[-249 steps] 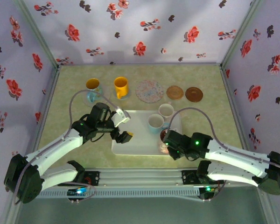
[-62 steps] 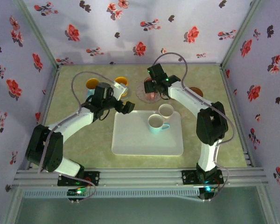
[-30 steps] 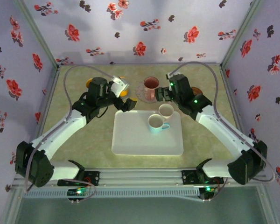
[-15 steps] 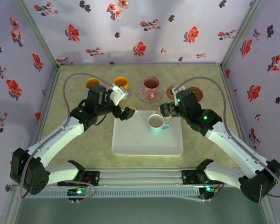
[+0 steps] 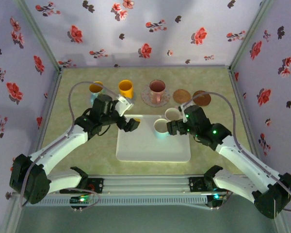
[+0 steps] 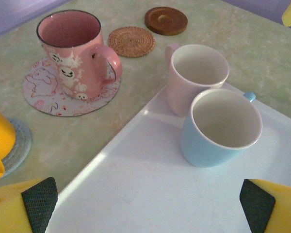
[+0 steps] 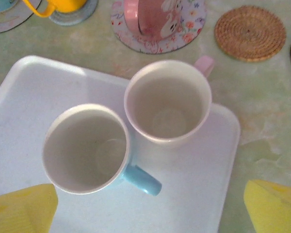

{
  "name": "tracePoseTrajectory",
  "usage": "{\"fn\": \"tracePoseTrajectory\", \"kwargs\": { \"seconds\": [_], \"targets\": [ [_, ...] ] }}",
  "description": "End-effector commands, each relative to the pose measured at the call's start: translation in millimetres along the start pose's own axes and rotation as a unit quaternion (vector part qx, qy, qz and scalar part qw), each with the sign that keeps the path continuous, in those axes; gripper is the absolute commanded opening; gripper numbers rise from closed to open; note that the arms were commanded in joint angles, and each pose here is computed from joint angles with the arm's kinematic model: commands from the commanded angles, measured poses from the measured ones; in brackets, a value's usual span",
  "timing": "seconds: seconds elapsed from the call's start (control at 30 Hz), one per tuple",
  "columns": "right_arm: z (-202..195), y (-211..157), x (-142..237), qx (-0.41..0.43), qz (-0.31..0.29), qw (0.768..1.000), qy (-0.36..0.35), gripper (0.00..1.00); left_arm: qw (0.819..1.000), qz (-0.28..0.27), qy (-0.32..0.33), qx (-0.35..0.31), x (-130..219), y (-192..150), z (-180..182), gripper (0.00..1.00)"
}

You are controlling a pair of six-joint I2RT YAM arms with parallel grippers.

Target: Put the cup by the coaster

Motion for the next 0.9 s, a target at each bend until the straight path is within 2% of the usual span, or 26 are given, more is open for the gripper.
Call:
{"fn": "tracePoseTrajectory", "kwargs": {
  "seconds": [0.0,0.17,0.33,0.87],
  "targets": [
    [7,2,-6,-0.040,-0.007,0.999,0.023,1.00,1.000,-0.003,-0.013,0.006,2,-3,-6,1.00],
    [15,-2,-19,-0.068,-0.001,0.997,0.047,0.99,1.000,0.000,-0.013,0.010,0,-8,-6,1.00],
    [19,-8,-31,-0.083,0.029,0.994,0.068,1.00,1.000,0.002,-0.014,0.011,-2,-10,-6,1.00],
    [17,-10,-51,-0.104,0.063,0.988,0.091,0.99,1.000,0.006,-0.014,0.011,-7,-11,-4,1.00]
  ]
}}
Point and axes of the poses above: each hand's point on the last joint's axis, 136 mm out from that joint toward the fingers, its own x axis back along the fingers, its own z axis along the line the jaws close on, y = z × x, the point moved 4 cm from there along x, back along the fingers, and after that the axes turned 13 degrees about x, right-handed, at the moved point
